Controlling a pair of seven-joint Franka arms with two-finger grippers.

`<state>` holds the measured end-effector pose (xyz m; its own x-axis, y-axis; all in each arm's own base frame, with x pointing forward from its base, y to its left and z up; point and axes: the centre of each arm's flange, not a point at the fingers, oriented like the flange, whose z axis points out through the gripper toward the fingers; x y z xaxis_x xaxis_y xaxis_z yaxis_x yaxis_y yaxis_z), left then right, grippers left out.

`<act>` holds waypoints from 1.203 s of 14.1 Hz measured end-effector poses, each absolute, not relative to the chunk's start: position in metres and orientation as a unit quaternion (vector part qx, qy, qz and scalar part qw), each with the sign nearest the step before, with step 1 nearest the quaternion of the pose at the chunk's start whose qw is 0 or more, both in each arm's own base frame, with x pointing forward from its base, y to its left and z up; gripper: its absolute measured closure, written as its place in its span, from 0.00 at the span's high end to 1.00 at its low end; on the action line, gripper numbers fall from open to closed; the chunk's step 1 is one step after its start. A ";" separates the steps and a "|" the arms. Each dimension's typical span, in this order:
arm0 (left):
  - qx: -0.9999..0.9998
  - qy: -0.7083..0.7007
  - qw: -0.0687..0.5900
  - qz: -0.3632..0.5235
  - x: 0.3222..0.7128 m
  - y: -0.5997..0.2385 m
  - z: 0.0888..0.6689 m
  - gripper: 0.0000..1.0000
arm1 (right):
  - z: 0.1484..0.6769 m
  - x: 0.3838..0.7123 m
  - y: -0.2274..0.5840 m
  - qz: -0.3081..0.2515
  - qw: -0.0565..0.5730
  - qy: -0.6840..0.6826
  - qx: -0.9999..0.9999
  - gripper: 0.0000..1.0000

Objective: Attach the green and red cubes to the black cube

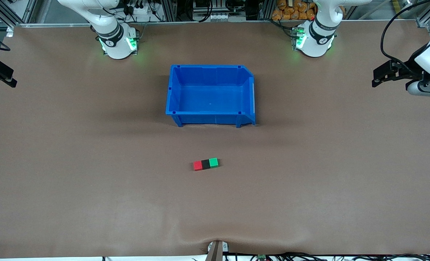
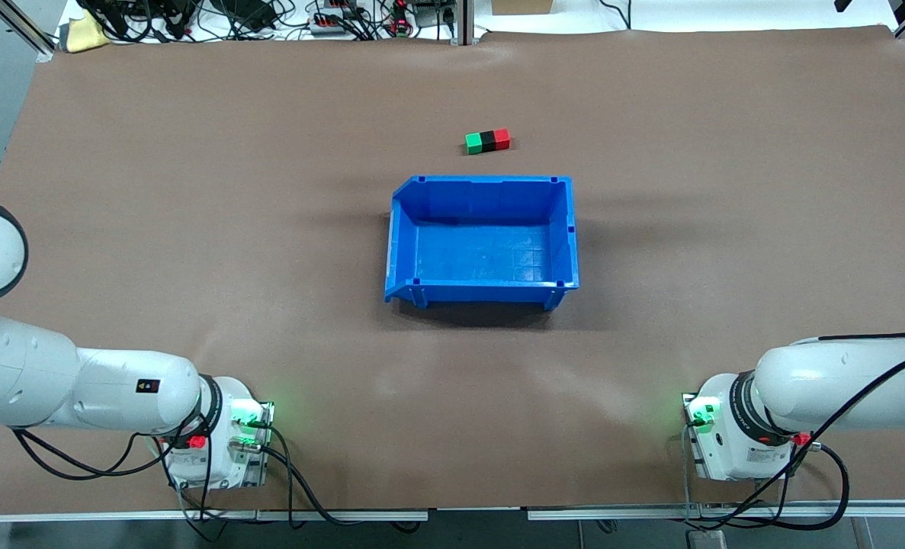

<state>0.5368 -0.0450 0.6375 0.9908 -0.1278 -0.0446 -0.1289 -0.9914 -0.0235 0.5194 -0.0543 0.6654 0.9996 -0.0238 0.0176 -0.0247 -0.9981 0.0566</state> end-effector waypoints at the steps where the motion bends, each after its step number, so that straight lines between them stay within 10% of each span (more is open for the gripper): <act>1: -0.998 0.064 0.013 0.021 0.537 -0.045 0.637 1.00 | 0.665 0.519 -0.055 0.008 0.028 -0.012 0.999 1.00; 17: -0.998 0.063 0.013 0.022 0.538 -0.045 0.636 1.00 | 0.666 0.520 -0.053 0.008 0.024 -0.011 1.000 1.00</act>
<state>0.5381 -0.0445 0.6360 0.9912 -0.1242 -0.0448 -0.1253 -0.9918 -0.0238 0.5196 -0.0527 0.6657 0.9996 -0.0212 0.0160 -0.0219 -0.9986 0.0475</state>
